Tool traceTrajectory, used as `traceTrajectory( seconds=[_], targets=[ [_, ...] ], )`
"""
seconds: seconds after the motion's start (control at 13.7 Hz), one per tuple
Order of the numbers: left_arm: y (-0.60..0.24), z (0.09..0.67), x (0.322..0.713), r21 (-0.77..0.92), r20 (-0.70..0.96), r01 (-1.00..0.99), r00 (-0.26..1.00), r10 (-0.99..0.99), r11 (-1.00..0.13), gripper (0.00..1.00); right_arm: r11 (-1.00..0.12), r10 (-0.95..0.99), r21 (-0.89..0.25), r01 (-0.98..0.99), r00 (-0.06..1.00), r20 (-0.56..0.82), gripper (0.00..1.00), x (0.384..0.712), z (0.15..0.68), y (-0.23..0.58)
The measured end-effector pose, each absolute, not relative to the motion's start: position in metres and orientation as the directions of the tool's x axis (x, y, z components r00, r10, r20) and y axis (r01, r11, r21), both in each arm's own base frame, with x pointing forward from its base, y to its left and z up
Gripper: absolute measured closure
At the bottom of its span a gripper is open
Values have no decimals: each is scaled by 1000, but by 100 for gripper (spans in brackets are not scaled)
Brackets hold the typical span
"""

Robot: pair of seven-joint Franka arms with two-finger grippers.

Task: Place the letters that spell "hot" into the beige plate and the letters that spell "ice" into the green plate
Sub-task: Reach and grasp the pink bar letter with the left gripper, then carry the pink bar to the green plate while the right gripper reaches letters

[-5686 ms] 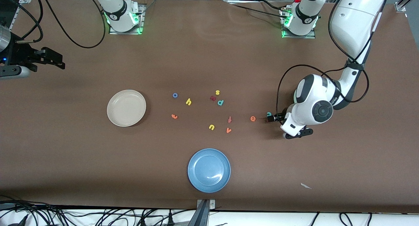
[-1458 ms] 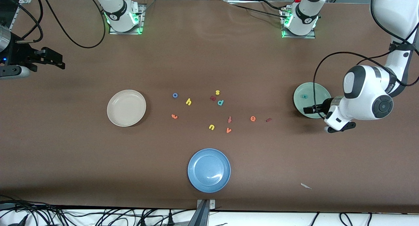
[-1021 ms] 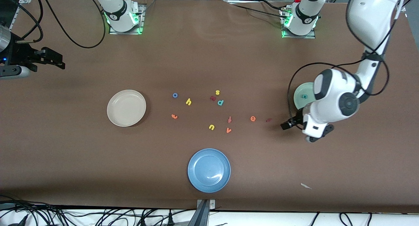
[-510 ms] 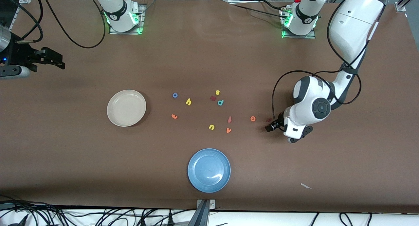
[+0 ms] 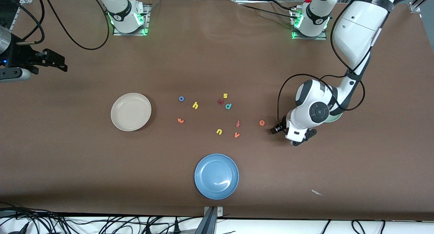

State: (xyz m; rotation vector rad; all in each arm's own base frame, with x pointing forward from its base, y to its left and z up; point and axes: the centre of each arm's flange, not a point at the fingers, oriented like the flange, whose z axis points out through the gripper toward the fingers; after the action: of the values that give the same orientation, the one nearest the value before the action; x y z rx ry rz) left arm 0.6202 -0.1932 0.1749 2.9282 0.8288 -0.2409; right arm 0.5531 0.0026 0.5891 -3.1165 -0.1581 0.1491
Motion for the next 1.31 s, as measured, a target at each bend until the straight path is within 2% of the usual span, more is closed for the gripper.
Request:
traceTrajectory(
  seconds=[0.07, 0.15, 0.58, 0.73, 0.8, 0.95, 1.02, 1.09, 1.17, 1.31],
  targets=[
    [-193, 174, 620, 41, -177, 526, 840, 512, -849, 16, -995, 102, -22, 100, 990, -94, 0, 553, 589, 3],
    [-195, 172, 618, 38, -180, 524, 841, 510, -851, 22, -995, 102, -22, 100, 990, -94, 0, 553, 589, 3],
    [-201, 166, 614, 25, -193, 514, 844, 500, -857, 28, -995, 102, -22, 100, 990, -94, 0, 553, 589, 3],
    [-201, 168, 615, 24, -193, 513, 844, 500, -858, 41, -995, 102, -22, 100, 990, -94, 0, 553, 589, 3],
    [-201, 168, 615, 24, -193, 513, 844, 500, -858, 41, -995, 102, -23, 101, 990, -92, 0, 553, 589, 3],
    [-202, 170, 616, 26, -190, 514, 845, 500, -858, 57, -994, 111, -24, 109, 990, -88, 0, 556, 588, 12],
    [-202, 170, 616, 25, -191, 514, 845, 500, -858, 62, -994, 110, -22, 108, 991, -82, 0, 561, 587, 23],
    [-202, 170, 616, 25, -191, 514, 844, 500, -858, 62, -995, 104, -21, 103, 992, -78, 0, 567, 585, 36],
    [-202, 172, 616, 25, -191, 514, 844, 500, -858, 68, -995, 94, -18, 93, 993, -76, 0, 575, 583, 54],
    [-202, 172, 616, 24, -192, 514, 844, 500, -858, 68, -997, 72, -12, 71, 994, -79, 0, 592, 570, 107]
  ],
)
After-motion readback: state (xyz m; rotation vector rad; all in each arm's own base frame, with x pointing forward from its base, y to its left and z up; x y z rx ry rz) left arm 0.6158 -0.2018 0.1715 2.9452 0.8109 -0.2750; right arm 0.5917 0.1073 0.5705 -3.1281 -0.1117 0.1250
